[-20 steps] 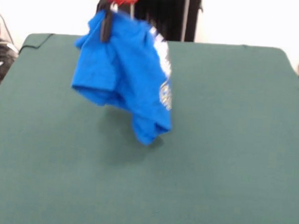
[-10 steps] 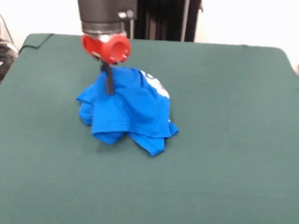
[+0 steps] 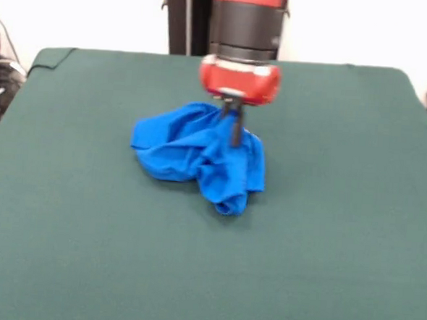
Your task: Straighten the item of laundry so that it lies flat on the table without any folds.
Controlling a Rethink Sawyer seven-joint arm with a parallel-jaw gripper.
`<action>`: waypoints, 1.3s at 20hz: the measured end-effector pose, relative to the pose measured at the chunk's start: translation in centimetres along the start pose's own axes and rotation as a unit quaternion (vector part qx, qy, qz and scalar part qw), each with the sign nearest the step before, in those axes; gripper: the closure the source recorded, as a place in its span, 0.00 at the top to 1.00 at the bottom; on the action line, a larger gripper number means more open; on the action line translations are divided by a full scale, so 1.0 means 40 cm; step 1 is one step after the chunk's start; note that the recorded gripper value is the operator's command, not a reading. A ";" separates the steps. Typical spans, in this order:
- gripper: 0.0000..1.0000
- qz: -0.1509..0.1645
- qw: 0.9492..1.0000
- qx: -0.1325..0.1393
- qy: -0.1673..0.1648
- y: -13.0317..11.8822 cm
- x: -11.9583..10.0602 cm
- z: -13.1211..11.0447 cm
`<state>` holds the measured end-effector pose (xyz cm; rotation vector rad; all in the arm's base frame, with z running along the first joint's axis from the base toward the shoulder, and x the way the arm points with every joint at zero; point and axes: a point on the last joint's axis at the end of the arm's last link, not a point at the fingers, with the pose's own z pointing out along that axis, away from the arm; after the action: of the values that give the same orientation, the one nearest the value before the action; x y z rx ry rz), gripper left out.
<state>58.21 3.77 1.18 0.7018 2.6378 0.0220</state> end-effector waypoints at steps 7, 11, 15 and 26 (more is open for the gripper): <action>0.00 -0.100 0.992 0.017 -0.075 0.122 0.032 -0.041; 0.00 -0.113 0.988 0.040 -0.096 0.088 -0.007 -0.034; 0.00 -0.109 0.984 0.071 -0.118 0.001 -0.100 -0.014; 0.00 -0.106 0.976 0.119 -0.151 -0.233 -0.303 0.049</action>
<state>64.13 -10.35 2.91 0.4503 2.4253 -0.4340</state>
